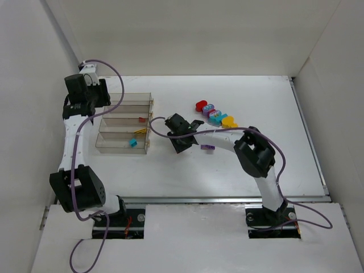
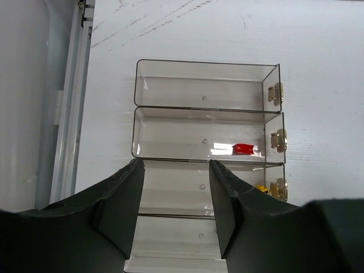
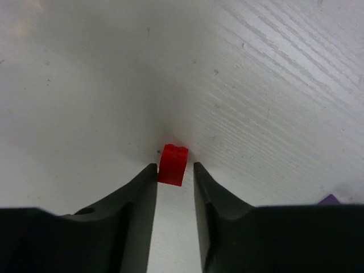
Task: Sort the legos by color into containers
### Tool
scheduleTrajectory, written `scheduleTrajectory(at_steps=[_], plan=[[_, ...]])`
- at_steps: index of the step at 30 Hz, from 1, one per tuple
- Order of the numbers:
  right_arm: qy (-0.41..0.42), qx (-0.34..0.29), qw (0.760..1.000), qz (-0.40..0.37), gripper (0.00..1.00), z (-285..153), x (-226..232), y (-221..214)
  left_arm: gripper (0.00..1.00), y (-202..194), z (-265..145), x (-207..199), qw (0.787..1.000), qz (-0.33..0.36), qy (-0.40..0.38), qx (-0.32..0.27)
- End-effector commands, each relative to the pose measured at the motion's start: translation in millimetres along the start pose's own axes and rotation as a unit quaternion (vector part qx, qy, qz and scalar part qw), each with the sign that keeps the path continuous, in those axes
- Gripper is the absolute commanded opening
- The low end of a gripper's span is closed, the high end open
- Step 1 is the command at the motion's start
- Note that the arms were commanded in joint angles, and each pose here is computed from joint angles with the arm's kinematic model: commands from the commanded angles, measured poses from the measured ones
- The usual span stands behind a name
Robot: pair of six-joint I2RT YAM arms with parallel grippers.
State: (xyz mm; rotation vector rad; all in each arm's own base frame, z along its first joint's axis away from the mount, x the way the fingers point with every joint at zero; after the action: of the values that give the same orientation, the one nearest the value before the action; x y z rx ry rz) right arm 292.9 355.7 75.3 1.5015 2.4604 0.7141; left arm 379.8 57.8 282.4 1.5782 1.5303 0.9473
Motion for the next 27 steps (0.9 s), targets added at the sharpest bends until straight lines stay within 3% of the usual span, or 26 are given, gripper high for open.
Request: scheduleTrajectory(at_steps=[1, 2, 3, 6, 8, 12, 14, 18, 20, 22, 23, 25, 27], plan=[[-0.02, -0.008, 1.0, -0.008, 0.35, -1, 8, 2, 0.46, 12, -11, -2, 0.999, -0.014, 0.006, -0.034], [-0.02, -0.008, 1.0, -0.003, 0.29, -1, 9, 2, 0.46, 14, -14, -1, 0.999, -0.013, 0.012, -0.038], [-0.02, -0.008, 1.0, -0.003, 0.16, 1, 8, 0, 0.46, 11, -12, 0, 0.999, -0.014, 0.016, -0.033], [-0.005, -0.029, 1.0, 0.001, 0.0, -1, 13, 9, 0.46, 10, -13, 4, 0.999, -0.016, 0.021, -0.033], [0.018, -0.053, 0.998, -0.004, 0.0, -9, 22, 24, 0.46, 12, -16, 3, 0.999, -0.015, 0.021, -0.037], [0.06, -0.162, 0.985, -0.008, 0.0, -54, 40, 85, 0.46, 8, -16, 4, 0.999, -0.016, 0.026, -0.036], [0.097, -0.238, 0.966, -0.008, 0.0, -80, 55, 121, 0.47, 7, -17, 7, 0.998, -0.015, 0.037, -0.039], [0.142, -0.309, 0.94, -0.005, 0.0, -94, 78, 167, 0.49, 2, -15, 6, 0.999, -0.016, 0.037, -0.034], [0.141, -0.305, 0.942, -0.005, 0.0, -65, 85, 176, 0.49, 2, -15, 9, 0.998, -0.017, 0.047, -0.033], [0.154, -0.342, 0.927, -0.001, 0.0, -73, 96, 205, 0.49, 3, -15, 11, 0.998, -0.016, 0.054, -0.037], [0.148, -0.337, 0.93, 0.0, 0.0, -48, 99, 206, 0.49, 3, -15, 13, 0.997, -0.016, 0.061, -0.036], [0.16, -0.369, 0.916, 0.004, 0.0, -55, 106, 226, 0.49, 3, -15, 13, 0.997, -0.012, 0.061, -0.036], [0.167, -0.372, 0.913, 0.002, 0.0, -35, 111, 228, 0.5, 3, -16, 16, 0.997, -0.012, 0.072, -0.035]])
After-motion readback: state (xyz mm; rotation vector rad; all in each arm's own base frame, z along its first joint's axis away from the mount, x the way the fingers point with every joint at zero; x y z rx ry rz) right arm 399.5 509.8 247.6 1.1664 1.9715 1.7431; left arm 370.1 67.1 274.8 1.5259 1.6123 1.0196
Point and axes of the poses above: each gripper's point midway between its finger pads, its own z axis out along the fingers, its own x axis along the line the jaws close on, y = z × x, the point moved 5 cm from there along -z, back along the fingers, and after that the axes turned 4 degrees about z, right-handed, at the moved point
